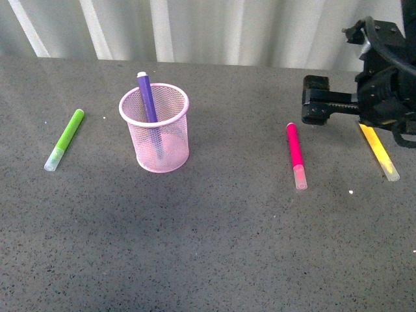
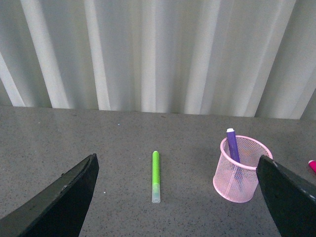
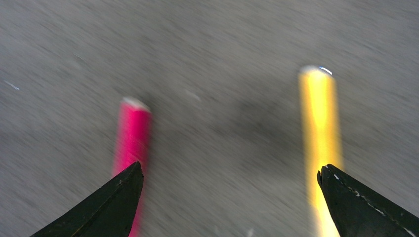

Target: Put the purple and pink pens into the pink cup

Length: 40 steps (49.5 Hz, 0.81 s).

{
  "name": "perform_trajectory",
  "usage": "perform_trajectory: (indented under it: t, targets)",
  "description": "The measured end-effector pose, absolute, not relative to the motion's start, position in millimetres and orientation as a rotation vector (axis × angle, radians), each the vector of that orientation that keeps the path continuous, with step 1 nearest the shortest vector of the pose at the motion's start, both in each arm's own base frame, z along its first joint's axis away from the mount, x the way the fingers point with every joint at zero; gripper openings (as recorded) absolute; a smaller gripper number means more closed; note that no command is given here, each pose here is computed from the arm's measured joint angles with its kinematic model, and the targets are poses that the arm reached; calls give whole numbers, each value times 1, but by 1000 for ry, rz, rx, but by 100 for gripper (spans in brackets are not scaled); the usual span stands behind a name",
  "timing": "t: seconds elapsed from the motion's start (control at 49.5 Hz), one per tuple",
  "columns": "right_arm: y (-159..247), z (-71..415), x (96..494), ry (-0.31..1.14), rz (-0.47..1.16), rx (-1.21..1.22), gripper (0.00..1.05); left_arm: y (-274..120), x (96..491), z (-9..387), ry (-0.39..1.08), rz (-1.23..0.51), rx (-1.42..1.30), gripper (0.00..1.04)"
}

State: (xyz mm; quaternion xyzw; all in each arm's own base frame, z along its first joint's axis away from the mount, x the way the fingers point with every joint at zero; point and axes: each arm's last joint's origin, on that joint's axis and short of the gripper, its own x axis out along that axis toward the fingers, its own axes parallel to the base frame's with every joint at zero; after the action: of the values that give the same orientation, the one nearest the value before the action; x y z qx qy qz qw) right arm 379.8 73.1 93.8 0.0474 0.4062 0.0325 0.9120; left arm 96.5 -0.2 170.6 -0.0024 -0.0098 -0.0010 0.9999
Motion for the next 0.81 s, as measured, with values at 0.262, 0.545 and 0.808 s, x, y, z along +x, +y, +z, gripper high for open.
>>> perform_trajectory:
  t: [0.262,0.545,0.808]
  targets:
    - [93,83,392,877,73,104,98,0,96,171,-20,-2,-5,98]
    - [102,64,396,928,66,105,98,0,96,171,-20,-2,-5,98]
    - [107,57,400,949,71,102,98,0,96,171,-20,-2,-5,98]
